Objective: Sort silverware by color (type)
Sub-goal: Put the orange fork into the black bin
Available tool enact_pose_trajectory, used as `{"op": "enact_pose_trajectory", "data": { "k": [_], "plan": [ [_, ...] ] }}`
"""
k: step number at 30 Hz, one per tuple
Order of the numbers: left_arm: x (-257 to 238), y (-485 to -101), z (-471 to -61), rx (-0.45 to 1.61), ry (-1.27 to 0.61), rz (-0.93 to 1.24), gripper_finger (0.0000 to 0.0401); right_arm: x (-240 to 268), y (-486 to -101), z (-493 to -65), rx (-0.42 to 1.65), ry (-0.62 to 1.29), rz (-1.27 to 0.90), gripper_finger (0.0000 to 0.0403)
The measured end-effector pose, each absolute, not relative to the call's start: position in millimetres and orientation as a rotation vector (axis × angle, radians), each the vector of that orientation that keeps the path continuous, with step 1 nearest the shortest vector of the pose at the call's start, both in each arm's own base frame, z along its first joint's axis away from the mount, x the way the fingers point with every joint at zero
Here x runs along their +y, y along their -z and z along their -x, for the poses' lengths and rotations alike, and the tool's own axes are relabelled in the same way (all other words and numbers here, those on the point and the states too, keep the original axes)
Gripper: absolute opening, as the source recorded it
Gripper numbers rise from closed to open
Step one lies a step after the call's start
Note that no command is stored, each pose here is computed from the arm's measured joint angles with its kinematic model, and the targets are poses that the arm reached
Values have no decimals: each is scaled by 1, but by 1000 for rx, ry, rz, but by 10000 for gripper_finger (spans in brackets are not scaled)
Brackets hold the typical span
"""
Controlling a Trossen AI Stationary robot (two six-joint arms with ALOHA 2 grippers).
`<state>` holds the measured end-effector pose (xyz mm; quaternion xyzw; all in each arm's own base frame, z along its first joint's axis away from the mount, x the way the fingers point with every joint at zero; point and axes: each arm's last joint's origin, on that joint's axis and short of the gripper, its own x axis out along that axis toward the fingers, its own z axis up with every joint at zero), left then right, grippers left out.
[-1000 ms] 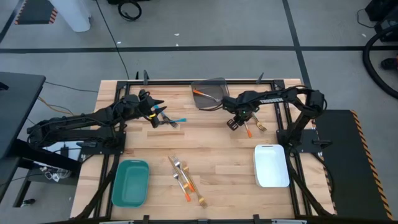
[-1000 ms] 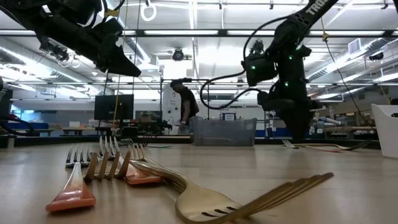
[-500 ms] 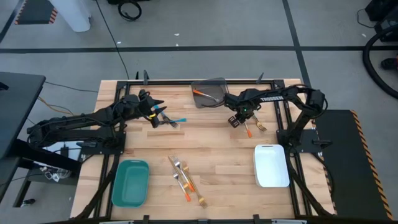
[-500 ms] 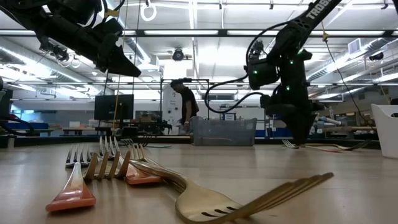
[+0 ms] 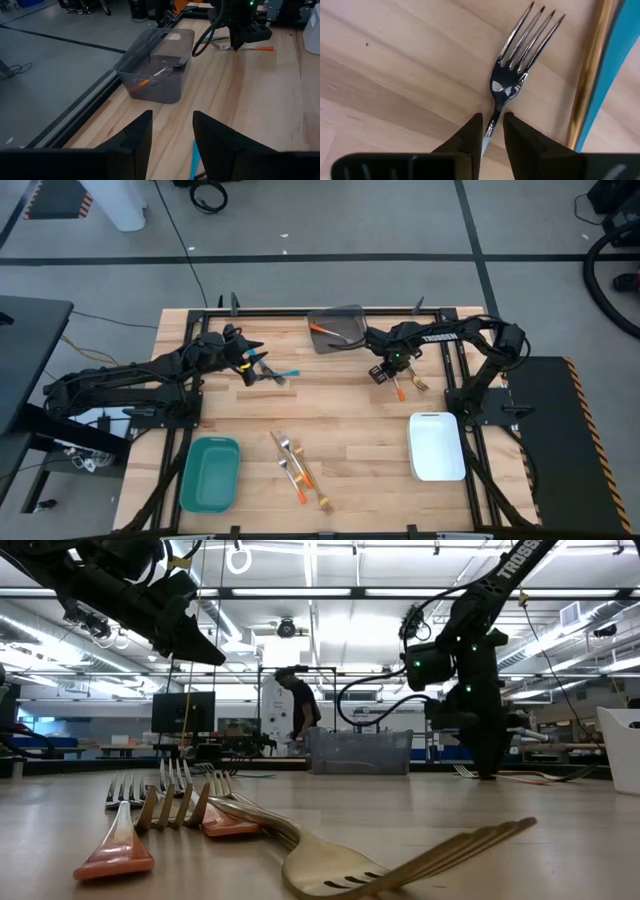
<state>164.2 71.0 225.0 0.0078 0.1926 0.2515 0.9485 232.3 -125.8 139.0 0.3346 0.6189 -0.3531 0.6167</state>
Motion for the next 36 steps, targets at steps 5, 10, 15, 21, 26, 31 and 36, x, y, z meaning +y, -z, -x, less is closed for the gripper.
{"op": "enact_pose_trajectory", "data": {
  "k": [5, 10, 15, 21, 26, 31, 36],
  "plan": [
    [71, -225, -164, 392, -512, -16, 151, -126, -139, -233, 1417, 807, -773, 42],
    [71, -225, -164, 392, -512, -16, 151, -123, -138, -235, 1423, 793, -759, 10],
    [71, -225, -164, 391, -512, -16, 151, -120, -139, -237, 1429, 776, -735, 12],
    [71, -225, -164, 390, -512, -15, 151, -121, -147, -249, 1407, 730, -698, 11],
    [71, -225, -164, 391, -512, -15, 151, -120, -158, -257, 1397, 696, -669, 10],
    [71, -225, -164, 391, -512, -15, 151, -119, -171, -265, 1385, 680, -648, 10],
    [71, -225, -164, 391, -512, -15, 151, -116, -185, -274, 1377, 659, -628, 9]
  ]
}}
